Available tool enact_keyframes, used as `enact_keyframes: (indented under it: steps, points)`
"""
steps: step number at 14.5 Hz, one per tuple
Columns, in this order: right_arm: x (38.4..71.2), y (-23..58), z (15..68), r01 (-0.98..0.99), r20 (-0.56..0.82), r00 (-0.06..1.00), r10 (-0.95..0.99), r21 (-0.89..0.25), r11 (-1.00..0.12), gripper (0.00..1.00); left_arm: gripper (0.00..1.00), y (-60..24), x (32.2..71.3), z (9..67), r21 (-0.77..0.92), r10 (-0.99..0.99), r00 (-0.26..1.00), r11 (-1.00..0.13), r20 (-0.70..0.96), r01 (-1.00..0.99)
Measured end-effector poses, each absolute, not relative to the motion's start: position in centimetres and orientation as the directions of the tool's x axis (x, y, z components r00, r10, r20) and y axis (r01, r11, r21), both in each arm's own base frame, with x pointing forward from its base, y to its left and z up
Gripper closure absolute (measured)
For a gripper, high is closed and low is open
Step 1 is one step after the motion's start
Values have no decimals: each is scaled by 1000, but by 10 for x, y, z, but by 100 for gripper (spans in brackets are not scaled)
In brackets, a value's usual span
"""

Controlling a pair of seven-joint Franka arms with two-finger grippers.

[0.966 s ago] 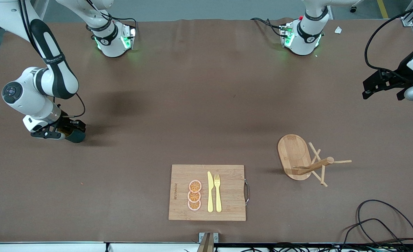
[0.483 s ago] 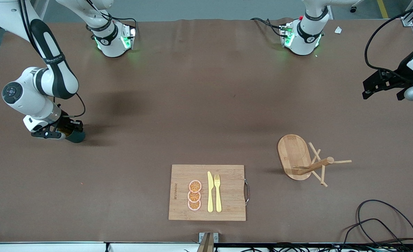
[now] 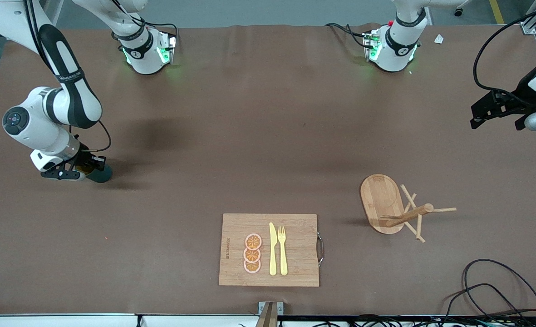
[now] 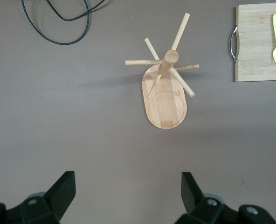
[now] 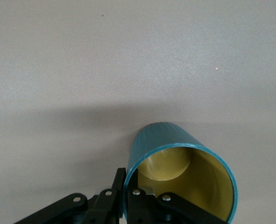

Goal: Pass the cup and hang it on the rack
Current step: 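Carry the teal mug with the right gripper toward the table middle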

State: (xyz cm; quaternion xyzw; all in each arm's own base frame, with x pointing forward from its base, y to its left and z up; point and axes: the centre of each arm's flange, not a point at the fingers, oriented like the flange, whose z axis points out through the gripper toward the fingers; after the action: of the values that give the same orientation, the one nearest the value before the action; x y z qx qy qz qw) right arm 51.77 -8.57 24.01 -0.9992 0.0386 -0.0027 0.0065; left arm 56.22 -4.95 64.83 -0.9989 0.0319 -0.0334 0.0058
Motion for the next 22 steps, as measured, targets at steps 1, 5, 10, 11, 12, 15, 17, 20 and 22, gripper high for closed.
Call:
enact_keyframes:
  steps: [1,5,10,11,12,15,17,20,22]
  points:
    - [518,-85,240,-77,-1,997,-77,-14,-997,95,0,-49,562,648,-14,-64,996,-998,66,-63]
    - [529,-67,264,-57,-55,997,-56,-25,-998,95,0,-49,562,648,-14,-64,996,-998,66,-63]
    - [532,67,340,-5,-102,995,-3,-19,-1000,95,0,-49,562,648,-14,-64,996,-998,66,-63]
    - [530,90,350,-3,-105,994,-2,-18,-1000,95,0,-49,562,648,-14,-64,996,-998,66,-63]
    - [527,113,356,-10,-106,994,-8,-19,-1000,95,0,-49,562,648,-14,-63,996,-998,66,-63]
    - [513,190,366,31,-86,996,33,-25,-999,95,0,-49,563,648,-14,-63,996,-998,65,-62]
    - [503,241,380,35,-55,998,38,-51,-998,95,0,-49,563,647,-14,-63,996,-998,65,-62]
    - [482,319,383,75,-12,997,76,-77,-994,95,0,-48,563,647,-14,-62,996,-998,64,-61]
    - [472,357,371,111,9,994,110,-89,-990,95,0,-45,563,647,-14,-56,996,-998,64,-56]
